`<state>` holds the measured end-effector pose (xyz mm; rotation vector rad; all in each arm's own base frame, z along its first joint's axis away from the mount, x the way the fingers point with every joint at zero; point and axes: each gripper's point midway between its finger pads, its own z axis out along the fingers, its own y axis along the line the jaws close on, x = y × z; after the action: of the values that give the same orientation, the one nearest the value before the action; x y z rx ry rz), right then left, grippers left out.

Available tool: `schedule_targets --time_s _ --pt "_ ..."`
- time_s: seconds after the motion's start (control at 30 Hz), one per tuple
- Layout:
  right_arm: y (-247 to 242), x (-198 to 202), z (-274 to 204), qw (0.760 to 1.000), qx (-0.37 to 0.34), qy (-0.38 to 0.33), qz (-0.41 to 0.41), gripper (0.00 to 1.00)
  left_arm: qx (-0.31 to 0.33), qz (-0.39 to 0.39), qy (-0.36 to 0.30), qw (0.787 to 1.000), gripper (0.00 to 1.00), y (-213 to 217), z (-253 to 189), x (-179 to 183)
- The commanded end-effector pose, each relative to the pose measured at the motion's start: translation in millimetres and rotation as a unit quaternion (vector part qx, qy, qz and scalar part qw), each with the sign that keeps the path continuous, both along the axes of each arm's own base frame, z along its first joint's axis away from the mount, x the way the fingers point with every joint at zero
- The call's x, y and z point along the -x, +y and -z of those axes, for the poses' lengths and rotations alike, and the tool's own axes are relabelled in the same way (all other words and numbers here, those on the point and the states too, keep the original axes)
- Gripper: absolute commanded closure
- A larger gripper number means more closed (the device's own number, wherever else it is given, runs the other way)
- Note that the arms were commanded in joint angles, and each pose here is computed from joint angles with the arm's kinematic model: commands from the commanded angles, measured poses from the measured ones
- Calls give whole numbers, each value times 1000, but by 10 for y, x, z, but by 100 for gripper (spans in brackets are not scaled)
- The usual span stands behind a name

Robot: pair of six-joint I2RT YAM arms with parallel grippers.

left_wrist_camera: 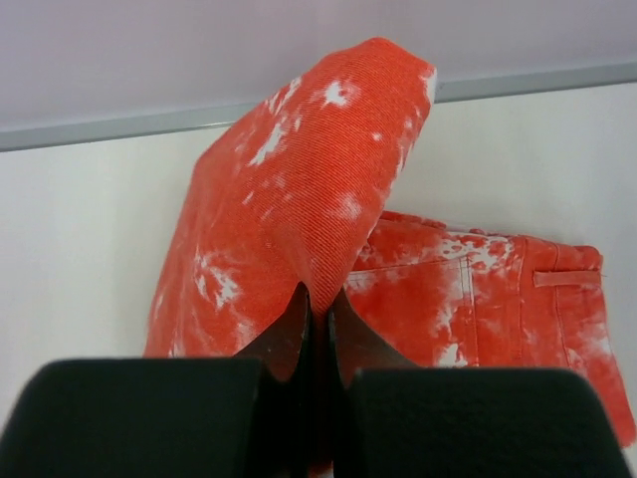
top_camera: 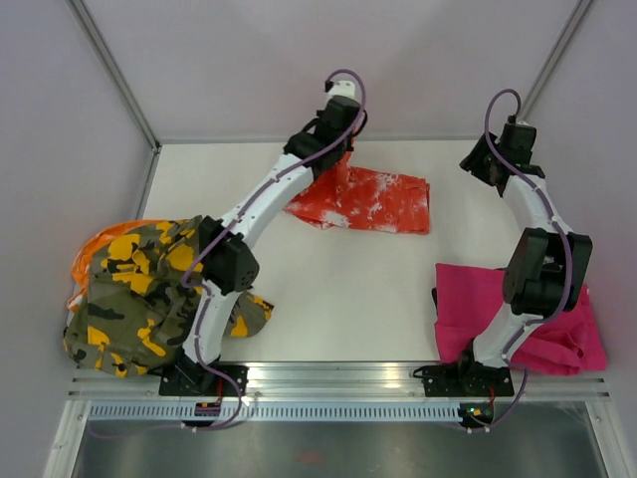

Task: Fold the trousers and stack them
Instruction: Fold the trousers

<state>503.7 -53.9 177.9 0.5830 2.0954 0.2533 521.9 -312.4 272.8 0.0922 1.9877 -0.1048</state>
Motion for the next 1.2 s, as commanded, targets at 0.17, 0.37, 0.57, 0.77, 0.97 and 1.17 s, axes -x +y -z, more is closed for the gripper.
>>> schedule_targets --time_s 0.17,0.37,0.57,0.77,0.97,1.17 --pt "30 209 162 999 -40 6 -18 44 -220 -46 -116 968 98 -797 319 191" --pt "180 320 198 996 -82 -18 -34 44 -175 54 -181 966 98 -1722 227 624" --pt "166 305 124 993 -104 -31 -39 42 -171 112 -170 964 90 -2148 660 862" --pt "40 259 117 990 -131 -42 -25 38 -123 99 -153 975 1 -1979 365 841" --pt "141 204 -69 982 -168 -60 -64 34 -2 102 -57 993 0 -1364 11 750" --pt "444 489 263 982 -170 -19 -85 28 143 97 132 976 6 -751 658 1058"
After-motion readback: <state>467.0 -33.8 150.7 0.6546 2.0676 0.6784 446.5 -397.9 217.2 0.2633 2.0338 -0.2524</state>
